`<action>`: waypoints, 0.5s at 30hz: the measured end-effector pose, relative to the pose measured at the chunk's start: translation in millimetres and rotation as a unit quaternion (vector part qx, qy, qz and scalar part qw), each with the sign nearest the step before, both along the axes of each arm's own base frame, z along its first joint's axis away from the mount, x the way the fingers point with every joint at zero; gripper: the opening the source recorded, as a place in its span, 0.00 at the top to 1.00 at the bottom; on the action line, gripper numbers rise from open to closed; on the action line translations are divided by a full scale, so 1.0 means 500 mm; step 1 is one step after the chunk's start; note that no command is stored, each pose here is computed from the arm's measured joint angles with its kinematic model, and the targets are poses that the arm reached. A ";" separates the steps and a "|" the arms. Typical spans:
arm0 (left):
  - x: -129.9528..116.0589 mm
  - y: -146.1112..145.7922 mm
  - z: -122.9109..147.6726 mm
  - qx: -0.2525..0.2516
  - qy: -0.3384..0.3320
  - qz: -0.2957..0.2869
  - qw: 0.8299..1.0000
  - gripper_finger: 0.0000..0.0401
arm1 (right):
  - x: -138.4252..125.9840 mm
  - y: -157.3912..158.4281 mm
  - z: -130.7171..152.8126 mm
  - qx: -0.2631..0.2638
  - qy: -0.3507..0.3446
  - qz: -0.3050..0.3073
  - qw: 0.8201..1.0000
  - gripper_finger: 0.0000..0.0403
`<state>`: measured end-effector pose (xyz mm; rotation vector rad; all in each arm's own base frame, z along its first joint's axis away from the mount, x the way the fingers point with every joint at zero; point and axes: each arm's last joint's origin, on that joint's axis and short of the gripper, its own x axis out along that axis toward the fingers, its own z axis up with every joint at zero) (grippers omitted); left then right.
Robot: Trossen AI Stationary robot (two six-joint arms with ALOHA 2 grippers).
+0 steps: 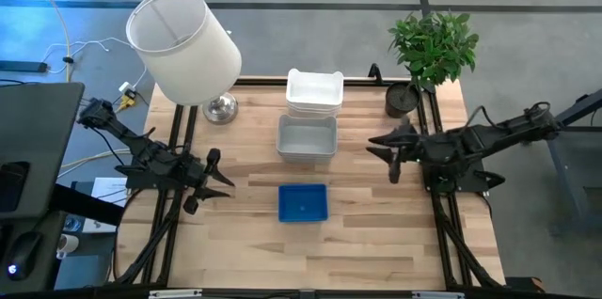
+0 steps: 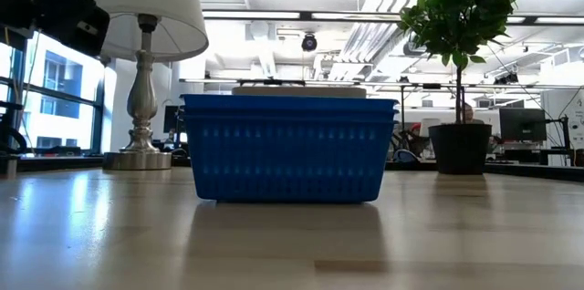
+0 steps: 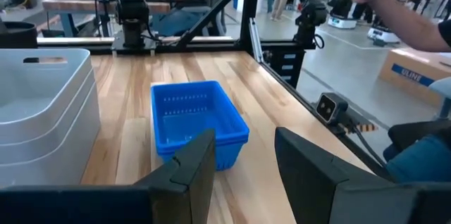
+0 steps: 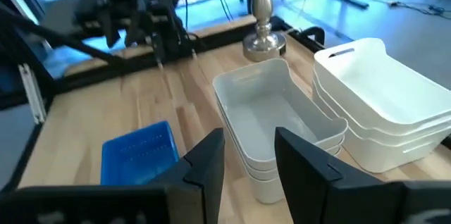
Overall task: Stack baskets by color
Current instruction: Return to Home Position
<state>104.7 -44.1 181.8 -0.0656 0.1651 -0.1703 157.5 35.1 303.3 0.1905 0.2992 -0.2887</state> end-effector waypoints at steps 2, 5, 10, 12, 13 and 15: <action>-0.003 0.001 -0.005 -0.004 -0.012 0.000 1.000 0.66 | -0.020 -0.006 -0.020 0.006 -0.022 0.001 1.000 0.72; -0.007 0.003 -0.008 -0.002 -0.028 -0.001 1.000 0.66 | -0.050 -0.016 -0.043 0.016 -0.057 0.001 0.998 0.72; -0.012 0.005 -0.007 0.005 -0.045 -0.009 0.999 0.66 | -0.092 -0.030 -0.071 0.029 -0.105 0.005 0.994 0.72; -0.013 0.004 -0.006 0.010 -0.049 -0.024 0.998 0.66 | -0.106 -0.033 -0.078 0.035 -0.127 0.016 0.991 0.72; -0.013 0.003 -0.006 0.012 -0.049 -0.033 0.998 0.66 | -0.112 -0.034 -0.083 0.032 -0.134 0.026 0.990 0.72; -0.014 0.002 -0.006 0.015 -0.051 -0.047 0.997 0.66 | -0.121 -0.035 -0.096 0.023 -0.141 0.044 0.989 0.72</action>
